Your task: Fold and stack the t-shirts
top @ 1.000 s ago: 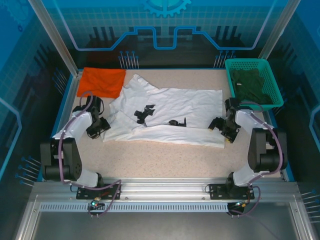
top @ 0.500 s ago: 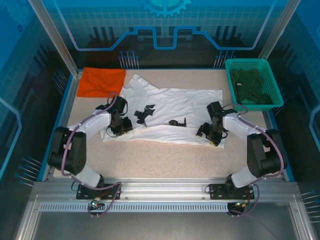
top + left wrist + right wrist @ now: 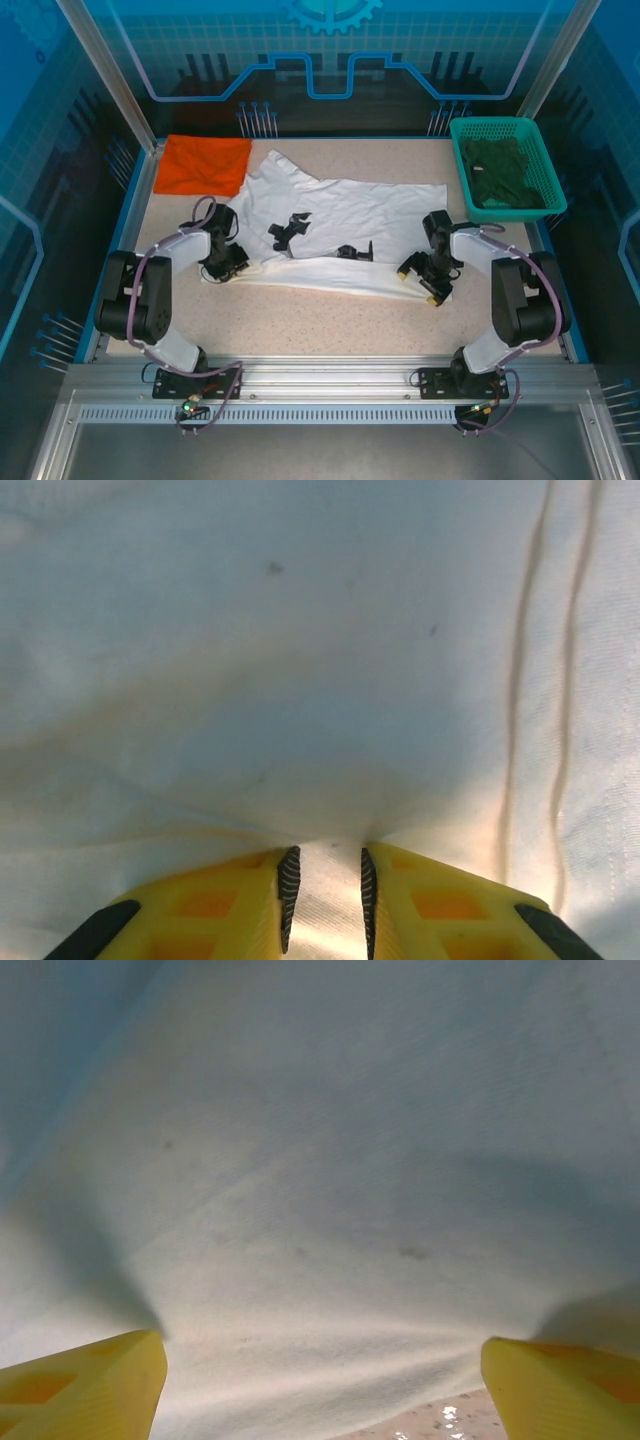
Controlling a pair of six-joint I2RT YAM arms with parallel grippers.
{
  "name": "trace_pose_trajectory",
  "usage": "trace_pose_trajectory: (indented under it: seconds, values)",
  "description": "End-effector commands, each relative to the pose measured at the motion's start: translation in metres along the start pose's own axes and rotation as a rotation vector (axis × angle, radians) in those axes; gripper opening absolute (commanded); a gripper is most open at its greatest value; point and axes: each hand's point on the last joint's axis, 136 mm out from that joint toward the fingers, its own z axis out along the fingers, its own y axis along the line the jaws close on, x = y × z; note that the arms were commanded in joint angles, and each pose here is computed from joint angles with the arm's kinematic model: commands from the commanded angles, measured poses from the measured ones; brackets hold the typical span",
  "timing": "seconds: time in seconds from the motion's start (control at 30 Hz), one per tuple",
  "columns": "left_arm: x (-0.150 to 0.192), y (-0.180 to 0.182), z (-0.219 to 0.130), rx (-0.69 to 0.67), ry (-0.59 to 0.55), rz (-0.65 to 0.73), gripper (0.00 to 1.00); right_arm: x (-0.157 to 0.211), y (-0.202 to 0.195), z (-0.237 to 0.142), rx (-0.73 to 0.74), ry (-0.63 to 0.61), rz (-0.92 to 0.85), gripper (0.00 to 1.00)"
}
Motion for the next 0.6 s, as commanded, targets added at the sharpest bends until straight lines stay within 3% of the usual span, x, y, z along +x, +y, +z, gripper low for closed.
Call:
trace_pose_trajectory:
  seconds: [0.0, 0.4, 0.57]
  values:
    - [0.032, 0.039, -0.001, -0.1, 0.077, -0.054, 0.29, 0.015, -0.05, 0.012, 0.145, 0.054, 0.137, 0.86]
    - [0.087, 0.071, -0.024, -0.071, 0.14, -0.16, 0.31, 0.023, -0.082, 0.008, 0.157, 0.06, 0.236, 0.88]
    - [0.097, 0.069, -0.037, -0.02, 0.144, -0.211, 0.32, 0.026, -0.087, 0.007, 0.137, 0.064, 0.256, 0.9]
